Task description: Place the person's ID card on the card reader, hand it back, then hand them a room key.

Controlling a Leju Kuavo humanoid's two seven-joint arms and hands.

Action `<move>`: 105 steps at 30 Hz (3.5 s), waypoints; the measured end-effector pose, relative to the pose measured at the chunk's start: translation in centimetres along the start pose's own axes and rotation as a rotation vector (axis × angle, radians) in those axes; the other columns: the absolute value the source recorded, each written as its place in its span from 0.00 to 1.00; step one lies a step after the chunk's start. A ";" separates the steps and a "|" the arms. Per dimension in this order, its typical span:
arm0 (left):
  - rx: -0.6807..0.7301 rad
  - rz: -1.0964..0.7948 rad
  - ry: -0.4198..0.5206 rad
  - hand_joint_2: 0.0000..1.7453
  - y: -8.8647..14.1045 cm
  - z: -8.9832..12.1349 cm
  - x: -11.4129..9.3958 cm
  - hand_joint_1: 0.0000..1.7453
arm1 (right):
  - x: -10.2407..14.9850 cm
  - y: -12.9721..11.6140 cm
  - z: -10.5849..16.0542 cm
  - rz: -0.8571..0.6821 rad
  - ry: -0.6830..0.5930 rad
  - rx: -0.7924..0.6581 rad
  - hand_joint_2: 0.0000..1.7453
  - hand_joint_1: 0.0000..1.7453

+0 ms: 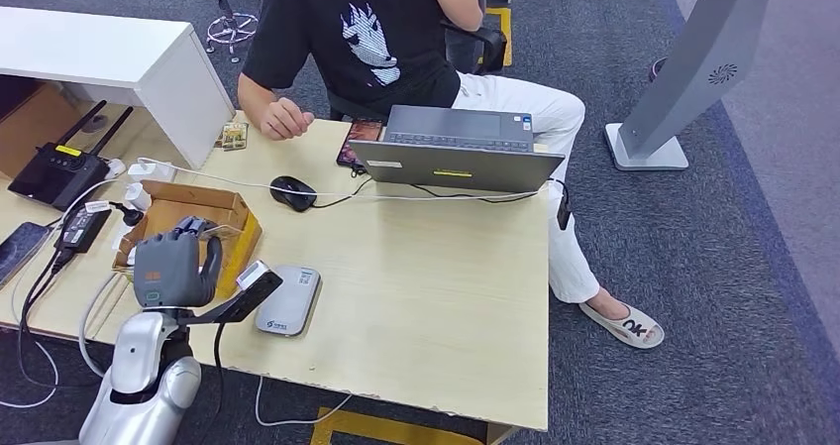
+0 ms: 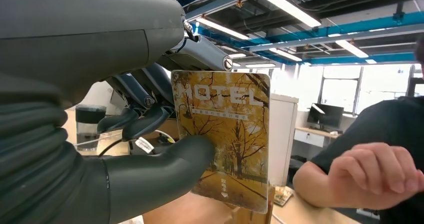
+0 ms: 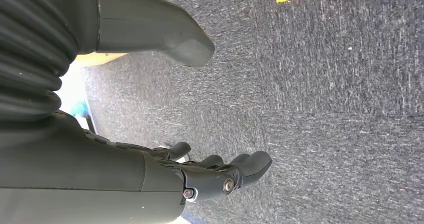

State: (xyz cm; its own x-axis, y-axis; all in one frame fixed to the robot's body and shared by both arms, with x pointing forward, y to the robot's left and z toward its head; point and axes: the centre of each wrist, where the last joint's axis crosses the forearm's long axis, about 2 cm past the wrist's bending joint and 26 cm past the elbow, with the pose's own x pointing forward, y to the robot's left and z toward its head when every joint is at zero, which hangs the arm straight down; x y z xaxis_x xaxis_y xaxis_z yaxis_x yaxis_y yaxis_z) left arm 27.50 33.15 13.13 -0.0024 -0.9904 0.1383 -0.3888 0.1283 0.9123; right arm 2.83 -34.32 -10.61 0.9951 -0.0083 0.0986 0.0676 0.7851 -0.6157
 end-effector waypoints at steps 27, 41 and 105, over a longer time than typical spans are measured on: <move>-0.302 -0.092 -0.062 1.00 -6.3 5.0 0.7 1.00 | 0.2 2.0 1.3 0.130 -0.036 0.058 1.00 0.00; -0.300 -0.101 -0.054 1.00 -6.4 5.2 -0.1 1.00 | 0.1 2.4 1.5 0.133 -0.023 0.068 1.00 0.00; 0.452 -0.288 0.007 1.00 9.0 -7.9 -8.6 0.00 | 0.7 2.7 1.7 0.253 -0.072 0.088 1.00 0.00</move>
State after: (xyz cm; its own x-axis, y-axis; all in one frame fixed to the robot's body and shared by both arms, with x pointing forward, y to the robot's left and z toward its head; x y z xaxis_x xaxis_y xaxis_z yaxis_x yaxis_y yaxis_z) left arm 31.27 43.27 23.13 0.1683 -0.9817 -0.0889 -0.7308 -0.1848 0.6570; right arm 3.58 -31.13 -10.86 0.9715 0.2369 0.0074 -0.1926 0.8072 -0.5580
